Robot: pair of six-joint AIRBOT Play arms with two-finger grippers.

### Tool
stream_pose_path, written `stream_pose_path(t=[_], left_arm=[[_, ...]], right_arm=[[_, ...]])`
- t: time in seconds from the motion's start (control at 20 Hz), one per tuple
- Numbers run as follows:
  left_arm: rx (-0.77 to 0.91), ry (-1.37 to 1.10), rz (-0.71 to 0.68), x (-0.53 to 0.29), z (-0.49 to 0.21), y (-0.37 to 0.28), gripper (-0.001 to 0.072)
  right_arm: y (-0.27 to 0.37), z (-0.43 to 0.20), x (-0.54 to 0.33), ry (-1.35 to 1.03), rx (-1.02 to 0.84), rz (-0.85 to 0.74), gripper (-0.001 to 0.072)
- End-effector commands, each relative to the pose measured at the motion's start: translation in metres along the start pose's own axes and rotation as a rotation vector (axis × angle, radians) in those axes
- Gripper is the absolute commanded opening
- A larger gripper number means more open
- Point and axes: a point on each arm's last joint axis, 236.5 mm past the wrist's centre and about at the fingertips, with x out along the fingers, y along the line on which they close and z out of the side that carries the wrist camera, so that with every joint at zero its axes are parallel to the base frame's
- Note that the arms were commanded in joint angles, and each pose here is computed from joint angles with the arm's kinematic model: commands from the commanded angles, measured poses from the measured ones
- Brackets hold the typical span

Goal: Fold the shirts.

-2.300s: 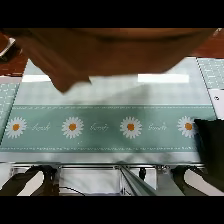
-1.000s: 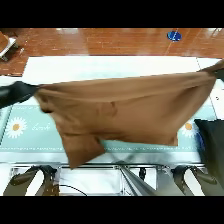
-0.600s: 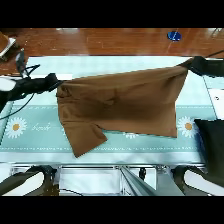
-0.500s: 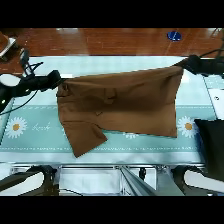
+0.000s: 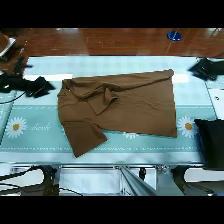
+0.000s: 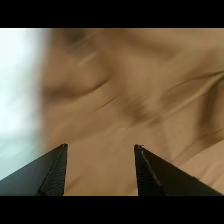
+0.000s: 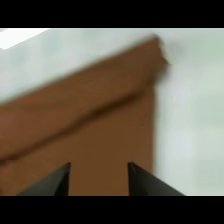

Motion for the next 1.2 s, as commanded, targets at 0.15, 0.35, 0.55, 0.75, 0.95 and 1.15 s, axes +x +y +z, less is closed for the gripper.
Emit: stream_pose_path(t=[0.15, 0.35, 0.55, 0.75, 0.95, 1.15], left_arm=[[-0.289, 0.177, -0.006, -0.005, -0.13, 0.074, 0.051], [-0.339, 0.065, -0.183, 0.03, -0.132, 0.05, 0.0509], [-0.285, 0.03, -0.2, 0.053, -0.124, 0.036, 0.0509], [-0.219, 0.137, -0.195, 0.081, -0.141, 0.018, 0.0504], [-0.19, 0.131, -0.212, 0.076, -0.127, 0.012, 0.0023], [-0.184, 0.124, -0.212, 0.075, -0.123, 0.011, 0.0023]], right_arm=[[-0.085, -0.127, -0.037, 0.049, 0.267, -0.172, 0.0412], [-0.06, -0.173, -0.016, 0.004, 0.337, -0.076, 0.0412], [-0.05, -0.194, -0.011, 0.053, 0.349, -0.039, 0.0411], [-0.057, -0.196, -0.014, 0.067, 0.332, -0.073, 0.0411], [-0.081, -0.251, -0.031, 0.295, 0.339, -0.228, 0.0411], [-0.056, -0.318, -0.023, 0.51, 0.451, -0.14, 0.0411]])
